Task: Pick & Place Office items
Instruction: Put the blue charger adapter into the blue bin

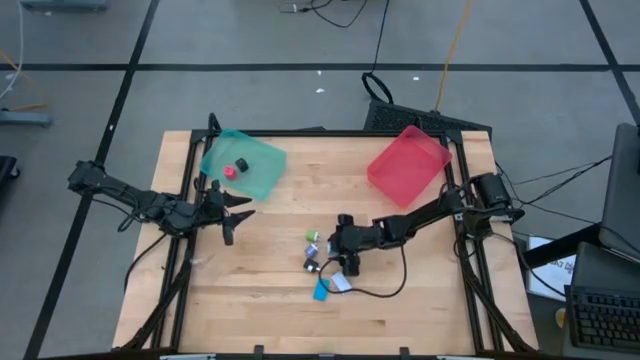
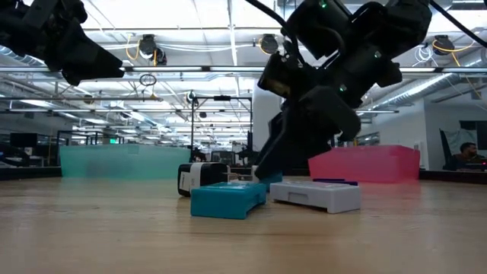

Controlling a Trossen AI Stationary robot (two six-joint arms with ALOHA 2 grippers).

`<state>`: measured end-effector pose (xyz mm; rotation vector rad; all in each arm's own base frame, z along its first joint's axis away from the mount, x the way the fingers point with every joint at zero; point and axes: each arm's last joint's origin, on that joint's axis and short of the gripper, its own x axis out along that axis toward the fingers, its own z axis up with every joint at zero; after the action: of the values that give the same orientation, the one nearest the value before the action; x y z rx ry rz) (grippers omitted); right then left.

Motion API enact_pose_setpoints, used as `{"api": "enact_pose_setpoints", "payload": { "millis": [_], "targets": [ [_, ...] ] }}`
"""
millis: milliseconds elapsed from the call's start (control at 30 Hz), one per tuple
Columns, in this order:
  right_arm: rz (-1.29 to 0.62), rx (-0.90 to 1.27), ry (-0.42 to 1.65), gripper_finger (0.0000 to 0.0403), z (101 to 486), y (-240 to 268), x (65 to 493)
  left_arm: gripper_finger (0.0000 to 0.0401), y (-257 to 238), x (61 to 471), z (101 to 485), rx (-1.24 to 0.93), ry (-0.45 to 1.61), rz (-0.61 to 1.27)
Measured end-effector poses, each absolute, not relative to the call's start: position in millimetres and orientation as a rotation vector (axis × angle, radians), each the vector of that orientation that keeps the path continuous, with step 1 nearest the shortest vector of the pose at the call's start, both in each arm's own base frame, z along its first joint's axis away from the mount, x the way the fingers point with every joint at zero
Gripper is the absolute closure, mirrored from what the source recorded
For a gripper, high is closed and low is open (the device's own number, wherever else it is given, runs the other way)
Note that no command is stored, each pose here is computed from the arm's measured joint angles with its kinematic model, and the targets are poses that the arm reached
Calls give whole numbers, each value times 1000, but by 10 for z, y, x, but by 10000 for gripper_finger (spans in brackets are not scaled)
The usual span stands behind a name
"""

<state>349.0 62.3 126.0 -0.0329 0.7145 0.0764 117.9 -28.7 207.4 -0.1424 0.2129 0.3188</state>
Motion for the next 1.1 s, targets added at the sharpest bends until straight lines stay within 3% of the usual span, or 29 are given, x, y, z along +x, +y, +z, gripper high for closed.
{"api": "enact_pose_setpoints", "payload": {
  "millis": [433,567,800,933,1100],
  "targets": [
    [84,-59,752,285,1240,615,3468,248,-289,1186,2098,-267,171,326],
    [84,-109,755,287,1310,604,3437,240,-289,1187,2101,-289,164,332],
    [-66,-177,697,287,1879,515,3216,220,-288,1186,2101,-288,164,333],
    [-92,-187,569,287,2108,461,3036,210,-287,1186,2101,-276,165,335],
    [-122,-143,359,287,2096,349,2828,201,-278,1216,2106,-310,146,365]
  ]
}}
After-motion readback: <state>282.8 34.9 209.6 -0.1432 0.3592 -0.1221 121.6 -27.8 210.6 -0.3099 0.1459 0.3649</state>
